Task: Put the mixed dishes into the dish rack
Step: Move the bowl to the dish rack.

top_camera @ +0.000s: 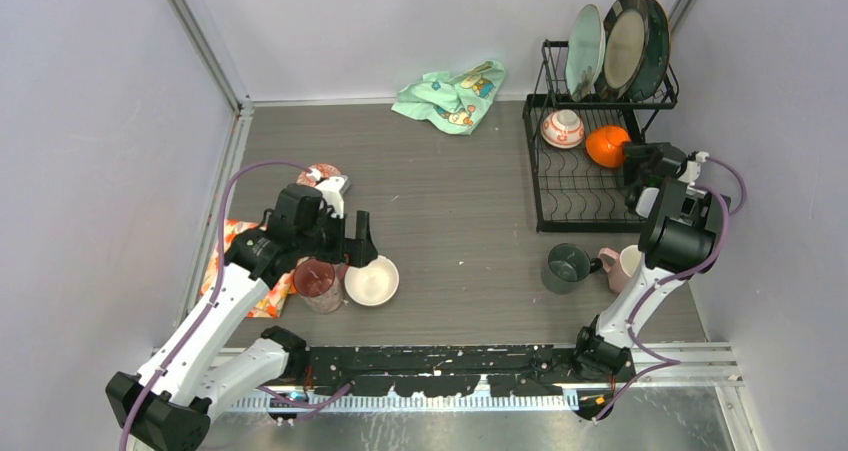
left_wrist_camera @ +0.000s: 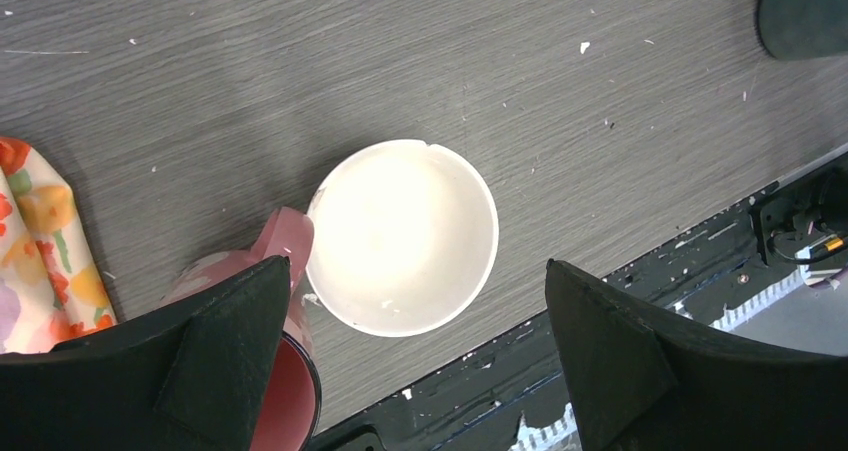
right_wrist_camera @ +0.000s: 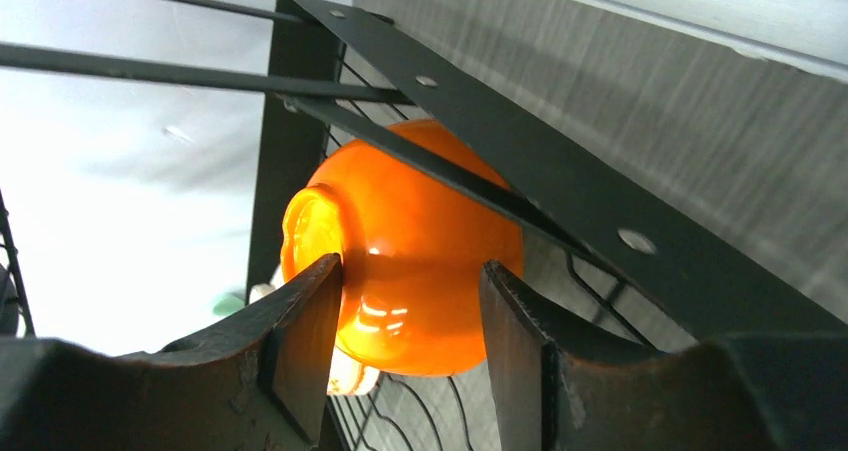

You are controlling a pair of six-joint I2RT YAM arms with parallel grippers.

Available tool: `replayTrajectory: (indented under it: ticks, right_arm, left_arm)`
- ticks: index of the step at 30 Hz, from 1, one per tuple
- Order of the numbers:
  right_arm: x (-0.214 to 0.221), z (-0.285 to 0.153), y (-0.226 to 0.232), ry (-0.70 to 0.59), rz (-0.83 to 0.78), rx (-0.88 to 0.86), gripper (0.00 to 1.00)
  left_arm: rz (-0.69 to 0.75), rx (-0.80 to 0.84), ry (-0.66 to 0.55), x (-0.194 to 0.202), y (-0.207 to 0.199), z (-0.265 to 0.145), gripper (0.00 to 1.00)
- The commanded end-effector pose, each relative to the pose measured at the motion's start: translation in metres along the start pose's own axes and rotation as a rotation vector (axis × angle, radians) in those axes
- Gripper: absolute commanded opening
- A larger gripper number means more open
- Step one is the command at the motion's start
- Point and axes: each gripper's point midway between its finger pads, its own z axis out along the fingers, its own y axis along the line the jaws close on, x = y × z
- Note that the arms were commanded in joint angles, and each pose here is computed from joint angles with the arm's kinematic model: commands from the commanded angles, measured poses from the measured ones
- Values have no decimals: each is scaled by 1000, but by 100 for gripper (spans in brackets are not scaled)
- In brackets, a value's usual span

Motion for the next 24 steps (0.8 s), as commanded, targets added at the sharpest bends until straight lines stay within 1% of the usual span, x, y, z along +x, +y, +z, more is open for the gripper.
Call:
replayTrajectory:
  ticks: [1, 10, 16, 18, 24]
  right_arm:
    - [-11, 17, 32, -44, 77, -97, 56]
    - [-16, 30, 51, -61, 119, -146, 57]
    - [-19, 35, 62, -66, 180, -208, 55]
    - [-20, 31, 68, -68, 192, -239, 54]
    - [-16, 4, 70, -38, 207, -228, 54]
  left_arm:
    - [11, -26, -6, -2, 4, 0, 100]
    - [8, -54, -15, -3, 9, -1, 100]
    - [11, -78, -16, -4, 13, 0, 100]
    - [11, -96, -12, -4, 16, 0, 100]
    - [-6, -164, -19, -4, 28, -3, 100]
